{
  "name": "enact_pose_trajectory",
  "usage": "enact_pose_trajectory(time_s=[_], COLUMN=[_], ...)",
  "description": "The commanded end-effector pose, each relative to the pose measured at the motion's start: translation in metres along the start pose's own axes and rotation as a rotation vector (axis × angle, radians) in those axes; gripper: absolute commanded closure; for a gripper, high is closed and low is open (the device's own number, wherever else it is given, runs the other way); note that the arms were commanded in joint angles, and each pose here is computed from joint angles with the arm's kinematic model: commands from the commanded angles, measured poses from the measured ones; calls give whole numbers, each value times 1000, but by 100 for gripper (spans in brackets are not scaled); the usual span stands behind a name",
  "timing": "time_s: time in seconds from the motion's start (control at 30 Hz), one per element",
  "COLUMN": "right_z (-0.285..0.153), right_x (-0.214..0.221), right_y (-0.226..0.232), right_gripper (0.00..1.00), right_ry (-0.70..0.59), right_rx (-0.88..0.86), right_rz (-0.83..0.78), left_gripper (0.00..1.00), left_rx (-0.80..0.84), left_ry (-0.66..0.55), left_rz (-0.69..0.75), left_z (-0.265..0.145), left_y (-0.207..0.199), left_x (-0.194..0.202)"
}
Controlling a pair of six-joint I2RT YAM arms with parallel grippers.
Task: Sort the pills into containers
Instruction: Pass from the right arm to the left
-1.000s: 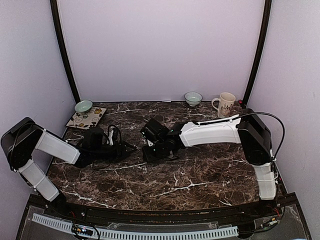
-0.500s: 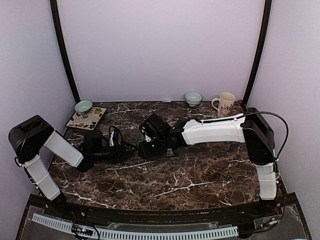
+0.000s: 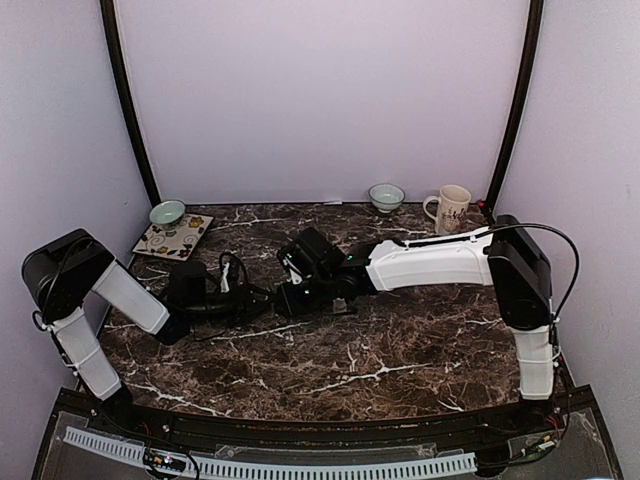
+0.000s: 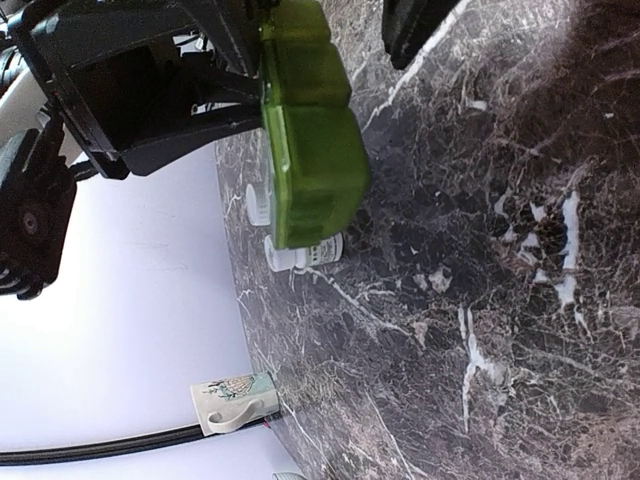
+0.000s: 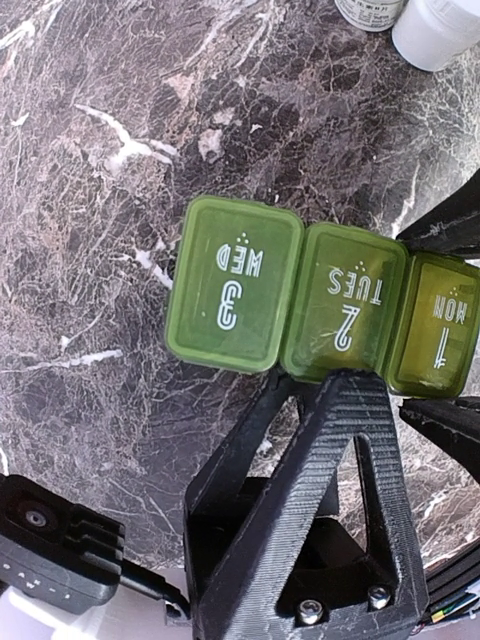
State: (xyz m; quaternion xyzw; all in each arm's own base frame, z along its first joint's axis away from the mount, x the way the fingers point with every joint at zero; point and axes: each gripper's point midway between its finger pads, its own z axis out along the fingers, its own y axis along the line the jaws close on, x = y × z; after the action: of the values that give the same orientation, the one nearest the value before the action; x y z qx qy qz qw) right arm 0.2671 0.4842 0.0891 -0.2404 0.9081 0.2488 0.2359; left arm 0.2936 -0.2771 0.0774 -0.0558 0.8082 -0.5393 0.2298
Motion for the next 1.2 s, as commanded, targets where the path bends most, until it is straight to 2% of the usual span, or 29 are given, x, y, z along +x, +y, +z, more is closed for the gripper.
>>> enact_pose_trajectory(time_s=[0.0, 0.6, 1.0, 1.1, 1.17], right_z=[-14, -14, -16, -16, -16], right_x=[-15, -18, -23, -24, -23], right_y=[11, 24, 31, 31, 31], right_gripper=[62, 62, 62, 62, 62], right_ry=[-52, -54, -68, -68, -64], right_rx=[-54, -96, -121, -122, -123], right_rz=[-8, -16, -12, -12, -13], left_gripper=[58, 68, 68, 78, 81], left_rx=[38, 53, 56, 61, 63], left_ry=[-17, -10, -7, -10, -14], left_rz=[20, 3, -11, -10, -9], left_z=[4, 11, 10, 9, 9], left_y=[-12, -12, -12, -12, -13], left_x=[-9, -6, 1, 0, 0])
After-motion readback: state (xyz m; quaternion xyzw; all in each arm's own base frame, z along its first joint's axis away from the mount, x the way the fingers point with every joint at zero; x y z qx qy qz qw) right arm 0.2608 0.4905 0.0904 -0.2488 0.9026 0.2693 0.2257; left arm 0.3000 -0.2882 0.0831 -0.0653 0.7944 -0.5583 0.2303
